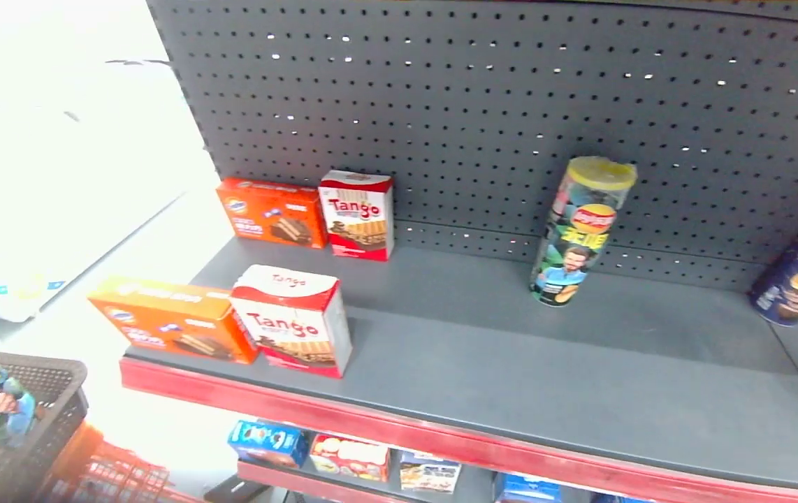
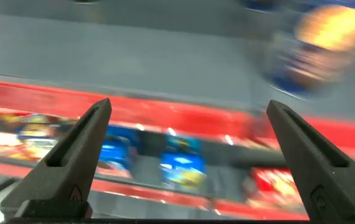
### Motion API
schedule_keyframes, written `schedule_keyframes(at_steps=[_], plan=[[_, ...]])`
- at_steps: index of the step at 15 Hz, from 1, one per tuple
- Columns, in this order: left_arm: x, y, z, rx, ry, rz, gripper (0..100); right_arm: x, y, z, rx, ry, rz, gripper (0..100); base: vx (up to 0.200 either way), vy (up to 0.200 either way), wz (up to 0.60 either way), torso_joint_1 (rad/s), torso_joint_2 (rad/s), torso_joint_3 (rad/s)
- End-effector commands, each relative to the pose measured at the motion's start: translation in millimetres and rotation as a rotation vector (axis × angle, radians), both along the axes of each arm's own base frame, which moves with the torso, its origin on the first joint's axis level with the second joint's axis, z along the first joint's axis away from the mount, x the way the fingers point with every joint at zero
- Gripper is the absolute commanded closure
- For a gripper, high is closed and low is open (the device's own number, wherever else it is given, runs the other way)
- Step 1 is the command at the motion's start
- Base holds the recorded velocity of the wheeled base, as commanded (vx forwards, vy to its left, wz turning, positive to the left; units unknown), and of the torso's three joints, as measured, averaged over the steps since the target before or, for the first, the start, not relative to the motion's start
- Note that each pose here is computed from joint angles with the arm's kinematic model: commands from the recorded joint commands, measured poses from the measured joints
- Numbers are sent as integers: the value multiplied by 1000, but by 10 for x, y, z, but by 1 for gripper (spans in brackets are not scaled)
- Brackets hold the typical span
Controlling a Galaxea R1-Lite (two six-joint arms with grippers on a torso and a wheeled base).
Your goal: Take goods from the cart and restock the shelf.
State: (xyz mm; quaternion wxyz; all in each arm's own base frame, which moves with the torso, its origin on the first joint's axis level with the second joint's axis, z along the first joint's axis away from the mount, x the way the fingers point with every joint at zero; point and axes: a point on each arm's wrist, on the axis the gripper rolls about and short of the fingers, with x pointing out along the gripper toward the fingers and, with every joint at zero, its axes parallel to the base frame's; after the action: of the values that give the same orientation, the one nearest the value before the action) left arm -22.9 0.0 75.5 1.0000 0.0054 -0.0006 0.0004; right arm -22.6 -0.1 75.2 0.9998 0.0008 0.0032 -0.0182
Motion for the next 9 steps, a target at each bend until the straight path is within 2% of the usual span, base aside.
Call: schedule_keyframes(at_steps=[1,5,9], plan=[[1,0,2,0,0,1,0,1,0,0,0,1,0,0,0,0,600,2,-2,-2],[1,0,0,1,1,-1,0,1,0,2,-2,0,-2,0,0,0,600,0,2,6],[1,-1,0,1,1,-2,0,1,0,2,-2,0,-2,0,0,0,0,0,0,0]])
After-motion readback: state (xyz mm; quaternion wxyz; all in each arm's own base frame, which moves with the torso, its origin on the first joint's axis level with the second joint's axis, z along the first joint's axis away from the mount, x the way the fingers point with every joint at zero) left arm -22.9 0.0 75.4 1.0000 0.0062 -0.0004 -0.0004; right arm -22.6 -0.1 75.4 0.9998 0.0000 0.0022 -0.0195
